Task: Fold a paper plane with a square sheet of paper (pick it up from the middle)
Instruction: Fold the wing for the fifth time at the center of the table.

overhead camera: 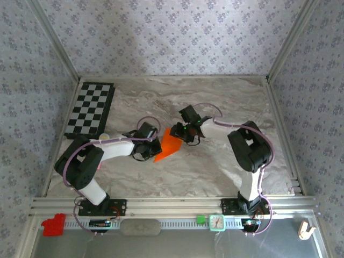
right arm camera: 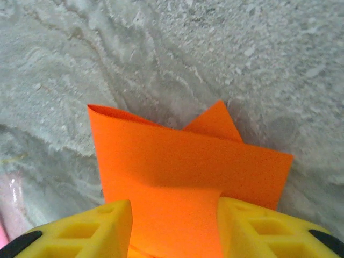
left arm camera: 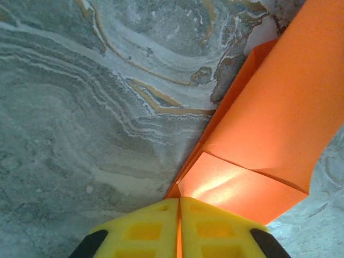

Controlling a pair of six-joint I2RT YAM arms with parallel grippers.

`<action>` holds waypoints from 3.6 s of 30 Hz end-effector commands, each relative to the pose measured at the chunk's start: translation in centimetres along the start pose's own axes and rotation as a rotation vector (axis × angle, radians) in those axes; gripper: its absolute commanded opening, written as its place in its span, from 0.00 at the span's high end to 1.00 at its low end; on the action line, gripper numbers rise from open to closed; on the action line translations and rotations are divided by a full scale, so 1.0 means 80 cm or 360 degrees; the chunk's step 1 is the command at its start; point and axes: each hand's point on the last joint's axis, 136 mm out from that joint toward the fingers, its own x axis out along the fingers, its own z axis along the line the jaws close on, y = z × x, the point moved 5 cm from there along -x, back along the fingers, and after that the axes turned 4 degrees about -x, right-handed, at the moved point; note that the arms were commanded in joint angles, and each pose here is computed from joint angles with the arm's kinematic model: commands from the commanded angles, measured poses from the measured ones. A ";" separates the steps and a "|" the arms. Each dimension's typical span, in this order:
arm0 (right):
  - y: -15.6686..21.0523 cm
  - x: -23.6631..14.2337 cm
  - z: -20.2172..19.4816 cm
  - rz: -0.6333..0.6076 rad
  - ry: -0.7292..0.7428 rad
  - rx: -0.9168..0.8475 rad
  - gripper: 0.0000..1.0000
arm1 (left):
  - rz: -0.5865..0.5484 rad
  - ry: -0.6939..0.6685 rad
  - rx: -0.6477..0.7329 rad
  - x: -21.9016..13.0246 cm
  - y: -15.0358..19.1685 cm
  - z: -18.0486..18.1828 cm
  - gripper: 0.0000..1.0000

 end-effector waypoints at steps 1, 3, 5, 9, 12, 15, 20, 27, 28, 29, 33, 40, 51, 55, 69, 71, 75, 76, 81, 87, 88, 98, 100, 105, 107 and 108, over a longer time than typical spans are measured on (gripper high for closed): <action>0.000 -0.032 0.001 -0.0057 -0.0092 0.0036 0.49 | 0.0010 -0.0064 -0.0061 0.005 0.000 0.009 0.90; 0.007 -0.039 -0.007 -0.0057 -0.0124 0.0097 0.47 | 0.0026 -0.0077 -0.0088 0.008 0.001 0.014 0.90; 0.016 -0.041 -0.014 -0.0036 -0.0164 0.0160 0.46 | 0.0048 -0.0075 -0.0122 0.009 0.002 0.018 0.91; 0.037 -0.038 -0.020 0.0034 -0.0232 0.0261 0.46 | 0.0093 -0.0069 -0.0187 0.012 0.004 0.022 0.91; 0.049 -0.032 -0.020 0.0089 -0.0262 0.0302 0.46 | 0.0121 -0.0058 -0.0218 0.014 0.005 0.023 0.91; 0.058 -0.025 -0.019 0.0126 -0.0256 0.0318 0.47 | 0.0131 -0.0060 -0.0235 0.014 0.005 0.025 0.91; 0.062 -0.016 -0.019 0.0153 -0.0224 0.0324 0.51 | 0.0137 -0.0065 -0.0238 0.014 0.005 0.025 0.91; 0.063 -0.008 -0.021 0.0183 -0.0195 0.0316 0.53 | 0.0141 -0.0070 -0.0240 0.015 0.006 0.025 0.91; 0.063 -0.007 -0.020 0.0190 -0.0204 0.0313 0.54 | 0.0141 -0.0070 -0.0237 0.015 0.006 0.025 0.91; 0.063 -0.006 -0.018 0.0192 -0.0214 0.0308 0.55 | 0.0140 -0.0070 -0.0241 0.015 0.005 0.025 0.91; 0.062 -0.003 -0.016 0.0196 -0.0238 0.0300 0.57 | 0.0144 -0.0073 -0.0239 0.015 0.006 0.026 0.91; 0.062 0.004 -0.015 0.0210 -0.0287 0.0309 0.59 | 0.0146 -0.0070 -0.0238 0.014 0.006 0.025 0.91; 0.057 -0.001 -0.007 0.0125 -0.0497 0.0291 0.64 | 0.0162 -0.0036 -0.0267 0.014 0.005 0.026 0.91; 0.058 0.004 -0.014 0.0137 -0.0514 0.0307 0.67 | 0.0188 0.0025 -0.0324 0.017 0.003 0.030 0.91; 0.057 0.010 -0.031 0.0142 -0.0514 0.0316 0.83 | 0.0199 0.0112 -0.0334 0.010 -0.005 0.026 0.90; 0.056 0.008 -0.029 0.0132 -0.0518 0.0303 0.88 | 0.0192 0.0125 -0.0320 0.006 -0.007 0.023 0.88; 0.051 0.001 -0.025 0.0099 -0.0507 0.0284 0.94 | 0.0148 0.0199 -0.0227 -0.009 -0.015 0.005 0.83; 0.050 -0.002 -0.024 0.0084 -0.0503 0.0278 0.96 | 0.0118 0.0215 -0.0181 -0.015 -0.018 0.000 0.81; 0.041 -0.020 -0.018 0.0007 -0.0460 0.0279 0.98 | -0.0051 0.0242 0.0107 -0.047 -0.029 -0.022 0.68; 0.033 -0.041 -0.014 -0.0061 -0.0383 0.0321 0.97 | -0.0198 0.0318 0.0501 -0.069 -0.024 -0.048 0.50; 0.032 -0.043 -0.014 -0.0064 -0.0366 0.0332 0.97 | -0.0221 0.0333 0.0580 -0.070 -0.021 -0.054 0.48; 0.026 -0.055 -0.015 -0.0016 -0.0310 0.0489 0.97 | -0.0454 0.0384 0.1267 -0.058 0.007 -0.084 0.35; 0.025 -0.056 -0.014 -0.0001 -0.0305 0.0505 0.97 | -0.0488 0.0408 0.1409 -0.053 0.015 -0.084 0.35; 0.022 -0.059 -0.011 0.0027 -0.0312 0.0543 0.97 | -0.0520 0.0380 0.1600 -0.041 0.022 -0.080 0.36; 0.020 -0.060 -0.009 0.0034 -0.0321 0.0555 0.97 | -0.0522 0.0362 0.1651 -0.037 0.025 -0.080 0.36; 0.020 -0.060 -0.008 0.0038 -0.0328 0.0556 0.97 | -0.0522 0.0354 0.1670 -0.035 0.025 -0.080 0.37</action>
